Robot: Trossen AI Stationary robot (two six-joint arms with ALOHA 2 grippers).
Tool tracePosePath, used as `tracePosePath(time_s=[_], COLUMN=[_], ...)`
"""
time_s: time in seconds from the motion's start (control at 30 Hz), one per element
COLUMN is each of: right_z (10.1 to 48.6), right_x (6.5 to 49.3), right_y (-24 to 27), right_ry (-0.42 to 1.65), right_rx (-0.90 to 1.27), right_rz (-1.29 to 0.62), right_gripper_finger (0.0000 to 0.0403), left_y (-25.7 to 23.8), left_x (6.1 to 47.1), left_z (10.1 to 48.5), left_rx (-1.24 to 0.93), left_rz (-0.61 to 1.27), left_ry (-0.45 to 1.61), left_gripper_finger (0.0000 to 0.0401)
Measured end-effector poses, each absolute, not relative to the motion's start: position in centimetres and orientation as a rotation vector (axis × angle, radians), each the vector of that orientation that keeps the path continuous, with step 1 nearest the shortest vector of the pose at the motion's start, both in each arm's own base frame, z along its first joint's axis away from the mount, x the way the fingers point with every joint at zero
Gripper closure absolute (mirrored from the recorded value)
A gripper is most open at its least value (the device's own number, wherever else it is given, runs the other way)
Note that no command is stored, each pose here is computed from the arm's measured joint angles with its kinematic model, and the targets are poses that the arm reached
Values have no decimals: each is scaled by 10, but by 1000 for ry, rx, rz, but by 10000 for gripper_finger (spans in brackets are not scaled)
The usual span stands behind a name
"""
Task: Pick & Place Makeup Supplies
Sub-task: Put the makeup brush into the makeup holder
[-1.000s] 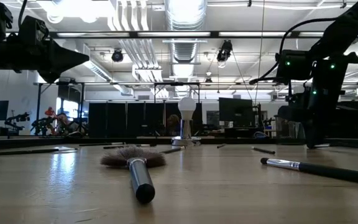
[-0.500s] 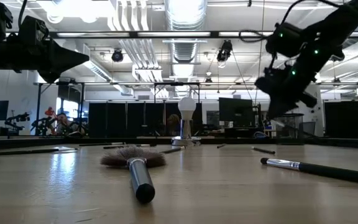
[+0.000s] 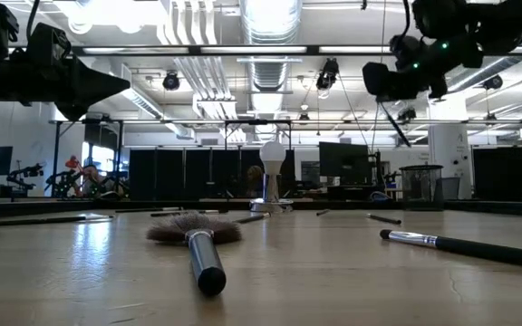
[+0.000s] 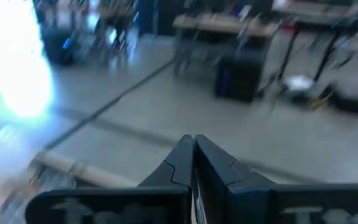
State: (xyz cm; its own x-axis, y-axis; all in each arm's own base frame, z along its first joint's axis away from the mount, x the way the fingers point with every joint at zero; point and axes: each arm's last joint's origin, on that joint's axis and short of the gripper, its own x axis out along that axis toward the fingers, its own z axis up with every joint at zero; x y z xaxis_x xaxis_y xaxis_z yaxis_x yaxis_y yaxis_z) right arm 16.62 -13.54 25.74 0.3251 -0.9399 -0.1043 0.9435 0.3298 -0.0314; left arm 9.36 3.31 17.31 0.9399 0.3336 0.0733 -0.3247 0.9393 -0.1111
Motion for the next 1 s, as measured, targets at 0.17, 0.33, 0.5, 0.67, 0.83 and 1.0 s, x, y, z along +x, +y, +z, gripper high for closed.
tracePosePath(time_s=[0.17,0.33,0.5,0.67,0.83,1.0], right_z=[256,234,211,188,167,152], right_x=[156,147,142,135,130,132], right_y=[-162,-187,-195,-188,-180,-182], right_ry=[-1,-51,-138,-224,-226,-165], right_rx=[-30,-58,-74,-81,-78,-44], right_rz=[-1342,-1424,-1482,-1501,-1501,-1507], right_gripper_finger=[394,394,394,394,394,394], left_y=[33,33,33,33,33,33], left_x=[94,94,94,94,94,94], left_z=[173,173,173,173,173,173], left_rx=[-98,-98,-98,-98,-98,-98], left_rz=[336,336,336,336,336,336], left_ry=[-91,-92,-92,-91,-91,-91], left_gripper_finger=[401,401,401,401,401,401])
